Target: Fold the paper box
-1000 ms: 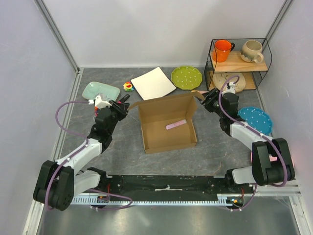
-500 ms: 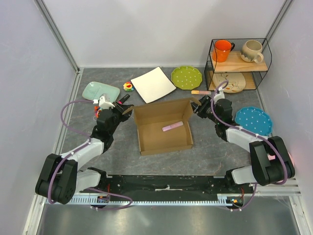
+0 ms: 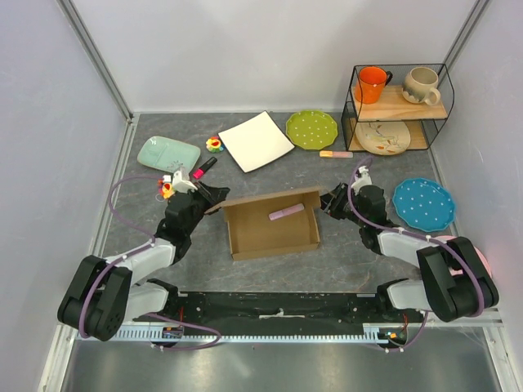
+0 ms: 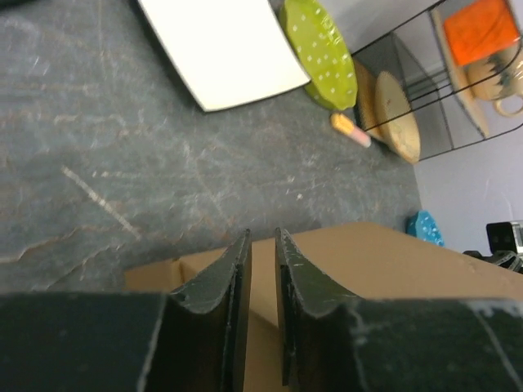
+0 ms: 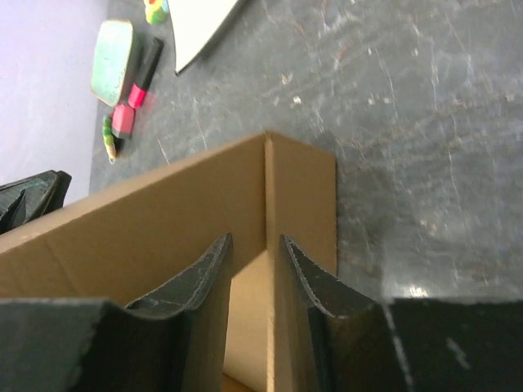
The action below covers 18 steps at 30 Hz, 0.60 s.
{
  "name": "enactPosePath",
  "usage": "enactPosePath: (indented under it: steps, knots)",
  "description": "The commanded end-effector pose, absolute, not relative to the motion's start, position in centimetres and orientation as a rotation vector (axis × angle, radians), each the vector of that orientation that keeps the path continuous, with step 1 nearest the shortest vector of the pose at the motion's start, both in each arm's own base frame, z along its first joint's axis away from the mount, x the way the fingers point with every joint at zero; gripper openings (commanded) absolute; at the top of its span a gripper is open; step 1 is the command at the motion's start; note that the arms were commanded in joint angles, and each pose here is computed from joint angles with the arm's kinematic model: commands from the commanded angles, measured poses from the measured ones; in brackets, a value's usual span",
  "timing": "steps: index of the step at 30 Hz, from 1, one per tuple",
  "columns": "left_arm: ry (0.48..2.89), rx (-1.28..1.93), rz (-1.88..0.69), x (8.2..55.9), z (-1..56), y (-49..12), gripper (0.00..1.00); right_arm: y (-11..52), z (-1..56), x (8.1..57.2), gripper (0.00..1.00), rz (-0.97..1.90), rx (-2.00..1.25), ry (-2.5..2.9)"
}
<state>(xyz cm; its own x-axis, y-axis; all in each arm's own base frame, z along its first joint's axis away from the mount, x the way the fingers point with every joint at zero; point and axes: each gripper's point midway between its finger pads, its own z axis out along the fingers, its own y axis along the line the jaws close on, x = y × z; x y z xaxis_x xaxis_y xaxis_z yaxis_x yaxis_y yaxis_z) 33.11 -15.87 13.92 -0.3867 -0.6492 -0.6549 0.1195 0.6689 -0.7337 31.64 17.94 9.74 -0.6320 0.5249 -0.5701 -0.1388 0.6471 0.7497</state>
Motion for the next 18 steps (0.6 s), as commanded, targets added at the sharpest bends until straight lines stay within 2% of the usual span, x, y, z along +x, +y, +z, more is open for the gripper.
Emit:
enactPosePath:
  steps: [1, 2, 4, 6, 8, 9, 10, 12, 15, 16, 18]
  knots:
    - [1.758, -0.432, -0.908, 32.1, 13.7, -15.9, 0.24, 17.4, 9.6, 30.8, 0.37, 0.978, 0.253, 2.006]
    - [1.755, -0.425, -0.910, 31.8, 13.5, -15.9, 0.23, 17.3, 9.6, 30.5, 0.38, 0.972, 0.256, 2.008]
    - [1.745, -0.400, -0.902, 31.7, 13.7, -15.9, 0.23, 16.0, 9.2, 31.0, 0.50, 0.882, 0.322, 2.015]
    - [1.732, -0.370, -0.888, 31.7, 14.1, -16.0, 0.23, 13.8, 9.8, 31.0, 0.55, 0.759, 0.410, 2.005]
    - [1.718, -0.360, -0.874, 31.7, 14.5, -15.8, 0.22, 10.0, 12.1, 31.4, 0.60, 0.578, 0.542, 1.904]
    - [1.723, -0.351, -0.865, 31.7, 14.4, -15.8, 0.22, 8.9, 13.3, 31.4, 0.62, 0.527, 0.575, 1.866]
    - [1.716, -0.364, -0.843, 31.9, 14.5, -15.4, 0.22, 7.8, 16.7, 31.8, 0.64, 0.501, 0.595, 1.769]
    - [1.712, -0.368, -0.817, 31.9, 14.4, -15.0, 0.22, 5.6, 18.9, 31.8, 0.66, 0.391, 0.637, 1.714]
    - [1.706, -0.429, -0.733, 32.3, 14.1, -13.5, 0.24, 7.6, 26.4, 33.0, 0.67, 0.522, 0.530, 1.598]
    - [1.705, -0.445, -0.707, 32.5, 14.1, -13.1, 0.25, 8.8, 27.0, 33.6, 0.66, 0.571, 0.482, 1.607]
    - [1.740, -0.525, -0.589, 32.3, 13.2, -11.1, 0.26, 13.4, 31.1, 33.7, 0.65, 0.791, 0.288, 1.569]
